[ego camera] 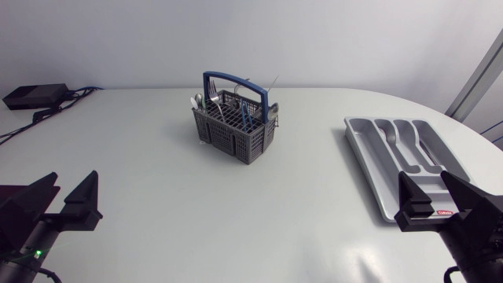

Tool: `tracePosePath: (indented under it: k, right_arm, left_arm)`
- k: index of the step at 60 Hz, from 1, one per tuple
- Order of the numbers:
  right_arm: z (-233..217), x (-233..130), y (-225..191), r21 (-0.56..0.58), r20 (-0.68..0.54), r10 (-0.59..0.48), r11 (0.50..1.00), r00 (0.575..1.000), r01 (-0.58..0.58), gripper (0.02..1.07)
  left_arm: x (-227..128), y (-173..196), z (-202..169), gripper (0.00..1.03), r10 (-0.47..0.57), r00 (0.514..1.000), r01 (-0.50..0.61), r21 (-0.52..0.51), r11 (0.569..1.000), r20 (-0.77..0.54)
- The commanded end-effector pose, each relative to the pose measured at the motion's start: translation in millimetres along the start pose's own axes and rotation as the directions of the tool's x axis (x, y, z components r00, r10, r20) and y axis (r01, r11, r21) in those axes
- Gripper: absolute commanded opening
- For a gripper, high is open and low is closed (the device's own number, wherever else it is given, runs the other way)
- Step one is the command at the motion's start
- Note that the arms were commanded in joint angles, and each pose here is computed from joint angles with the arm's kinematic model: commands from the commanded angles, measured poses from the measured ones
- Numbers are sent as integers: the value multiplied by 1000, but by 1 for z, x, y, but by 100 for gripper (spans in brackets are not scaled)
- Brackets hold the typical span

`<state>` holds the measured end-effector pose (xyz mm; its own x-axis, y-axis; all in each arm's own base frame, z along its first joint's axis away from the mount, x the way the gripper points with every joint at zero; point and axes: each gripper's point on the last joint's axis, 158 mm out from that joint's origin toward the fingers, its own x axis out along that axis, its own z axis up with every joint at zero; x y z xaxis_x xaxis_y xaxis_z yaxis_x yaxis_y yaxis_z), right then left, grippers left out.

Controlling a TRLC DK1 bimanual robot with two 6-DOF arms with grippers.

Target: Sort the cutlery from the basket into the organizer compartments.

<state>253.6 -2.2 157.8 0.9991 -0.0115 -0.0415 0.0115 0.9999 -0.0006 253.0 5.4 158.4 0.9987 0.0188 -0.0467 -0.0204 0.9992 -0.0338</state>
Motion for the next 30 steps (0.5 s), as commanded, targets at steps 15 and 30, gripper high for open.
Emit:
tracePosePath:
  k: [15,30]
  right_arm:
    - [-6,1,1,4,-3,0,1000,1000,0,103]
    - [2,0,7,-1,17,23,1000,1000,-23,102]
  left_arm:
    - [1,0,-3,99,1,1000,-1,-24,1000,4]
    - [-1,2,14,96,15,999,-14,-11,1000,49]
